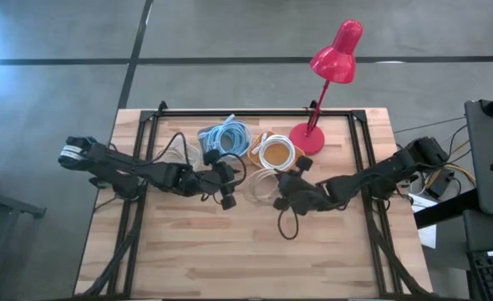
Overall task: Sort HDMI cables
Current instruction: Put the brown hdmi cable into the white bin
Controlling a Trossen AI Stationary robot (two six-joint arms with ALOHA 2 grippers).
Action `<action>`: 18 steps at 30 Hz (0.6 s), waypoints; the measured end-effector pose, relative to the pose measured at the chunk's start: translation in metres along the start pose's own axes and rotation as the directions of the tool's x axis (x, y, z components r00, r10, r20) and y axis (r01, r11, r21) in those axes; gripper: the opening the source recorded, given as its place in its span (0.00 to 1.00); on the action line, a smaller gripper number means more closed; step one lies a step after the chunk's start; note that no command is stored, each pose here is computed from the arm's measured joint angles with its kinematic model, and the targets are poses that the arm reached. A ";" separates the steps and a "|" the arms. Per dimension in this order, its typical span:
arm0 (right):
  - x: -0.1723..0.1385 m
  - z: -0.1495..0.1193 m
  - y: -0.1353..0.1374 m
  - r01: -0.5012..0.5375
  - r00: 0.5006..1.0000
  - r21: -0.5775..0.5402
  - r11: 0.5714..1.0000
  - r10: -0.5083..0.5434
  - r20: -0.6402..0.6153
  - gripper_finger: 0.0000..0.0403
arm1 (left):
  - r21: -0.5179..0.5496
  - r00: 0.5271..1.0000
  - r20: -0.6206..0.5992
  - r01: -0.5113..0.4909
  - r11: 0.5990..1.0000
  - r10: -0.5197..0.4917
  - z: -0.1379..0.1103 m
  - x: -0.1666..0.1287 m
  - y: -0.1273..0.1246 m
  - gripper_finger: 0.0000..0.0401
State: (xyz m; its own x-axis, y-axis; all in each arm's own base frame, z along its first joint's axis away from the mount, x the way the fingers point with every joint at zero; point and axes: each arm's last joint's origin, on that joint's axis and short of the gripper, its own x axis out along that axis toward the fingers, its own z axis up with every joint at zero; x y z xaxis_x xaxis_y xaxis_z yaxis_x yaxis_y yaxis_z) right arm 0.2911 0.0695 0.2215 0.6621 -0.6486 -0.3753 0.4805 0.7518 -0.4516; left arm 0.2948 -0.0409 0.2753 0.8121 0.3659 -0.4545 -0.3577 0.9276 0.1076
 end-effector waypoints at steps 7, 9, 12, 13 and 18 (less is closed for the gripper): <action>-0.001 0.006 -0.001 0.009 1.000 -0.085 0.996 -0.008 0.006 0.04 | -0.073 0.967 0.050 0.254 0.965 -0.250 -0.003 0.024 0.004 0.36; -0.001 0.006 -0.001 0.004 1.000 -0.073 0.997 -0.003 0.011 0.04 | -0.083 0.960 0.065 0.277 0.957 -0.272 -0.001 0.027 0.008 0.36; 0.000 0.003 0.000 0.003 1.000 -0.073 0.997 -0.003 0.007 0.04 | -0.092 0.950 0.060 0.310 0.946 -0.306 0.000 0.030 0.015 0.36; 0.000 0.002 0.000 0.003 1.000 -0.077 0.997 -0.002 0.005 0.04 | -0.093 0.943 0.055 0.333 0.938 -0.329 0.000 0.031 0.016 0.36; 0.000 0.002 0.000 0.002 1.000 -0.073 0.997 -0.001 0.013 0.04 | -0.118 0.932 0.056 0.362 0.925 -0.358 0.001 0.034 0.023 0.36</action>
State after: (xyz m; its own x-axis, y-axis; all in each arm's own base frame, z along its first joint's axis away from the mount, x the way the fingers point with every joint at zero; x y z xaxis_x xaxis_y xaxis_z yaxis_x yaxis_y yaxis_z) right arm 0.2925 0.0699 0.2235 0.6696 -0.6474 -0.3641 0.4382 0.7401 -0.5102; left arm 0.3148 -0.0070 0.2632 0.9108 0.0135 -0.4125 -0.0914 0.9812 -0.1698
